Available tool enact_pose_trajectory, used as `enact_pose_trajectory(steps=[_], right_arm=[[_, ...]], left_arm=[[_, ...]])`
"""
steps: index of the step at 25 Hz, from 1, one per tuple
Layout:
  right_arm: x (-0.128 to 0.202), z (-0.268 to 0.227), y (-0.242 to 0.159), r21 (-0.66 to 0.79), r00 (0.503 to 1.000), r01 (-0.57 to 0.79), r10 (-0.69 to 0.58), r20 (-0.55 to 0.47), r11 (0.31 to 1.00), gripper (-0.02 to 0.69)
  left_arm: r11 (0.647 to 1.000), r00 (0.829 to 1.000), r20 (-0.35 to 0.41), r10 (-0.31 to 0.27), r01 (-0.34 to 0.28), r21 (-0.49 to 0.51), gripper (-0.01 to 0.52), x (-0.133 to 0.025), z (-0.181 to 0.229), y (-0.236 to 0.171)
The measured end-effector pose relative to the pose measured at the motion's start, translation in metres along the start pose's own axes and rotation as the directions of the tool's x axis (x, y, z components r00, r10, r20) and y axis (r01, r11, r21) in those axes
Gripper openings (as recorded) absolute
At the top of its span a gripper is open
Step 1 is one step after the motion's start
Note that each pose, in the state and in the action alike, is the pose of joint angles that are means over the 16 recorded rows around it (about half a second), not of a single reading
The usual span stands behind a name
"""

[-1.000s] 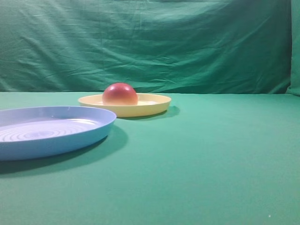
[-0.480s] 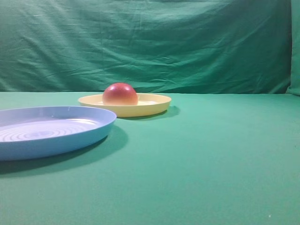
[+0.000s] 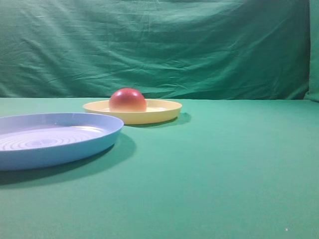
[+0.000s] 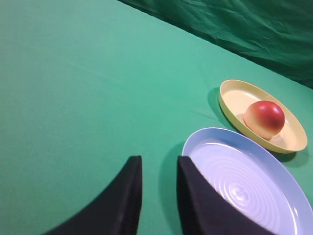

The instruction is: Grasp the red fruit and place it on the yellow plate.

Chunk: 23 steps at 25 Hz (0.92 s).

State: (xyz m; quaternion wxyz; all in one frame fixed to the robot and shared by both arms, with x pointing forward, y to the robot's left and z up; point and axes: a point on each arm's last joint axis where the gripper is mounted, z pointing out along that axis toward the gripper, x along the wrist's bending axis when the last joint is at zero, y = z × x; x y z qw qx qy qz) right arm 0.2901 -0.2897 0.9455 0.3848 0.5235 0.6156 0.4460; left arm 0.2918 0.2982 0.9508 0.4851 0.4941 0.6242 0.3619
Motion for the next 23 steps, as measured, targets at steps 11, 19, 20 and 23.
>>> enact_pose_trajectory(steps=[11,19,20,23], right_arm=[[0.0,0.0,-0.0001,0.001,1.0,0.0,0.0,0.0,1.0,0.0],[0.0,0.0,-0.0001,0.001,1.0,0.0,0.0,0.0,1.0,0.0],[0.0,0.0,-0.0001,0.001,1.0,0.0,0.0,0.0,1.0,0.0],[0.0,0.0,-0.0001,0.001,1.0,0.0,0.0,0.0,1.0,0.0]], left_arm=[[1.0,1.0,0.0,0.0,0.0,0.0,0.157,0.0,0.0,0.0],[1.0,1.0,0.0,0.0,0.0,0.0,0.157,0.0,0.0,0.0],[1.0,1.0,0.0,0.0,0.0,0.0,0.157,0.0,0.0,0.0],[1.0,1.0,0.0,0.0,0.0,0.0,0.157,0.0,0.0,0.0]])
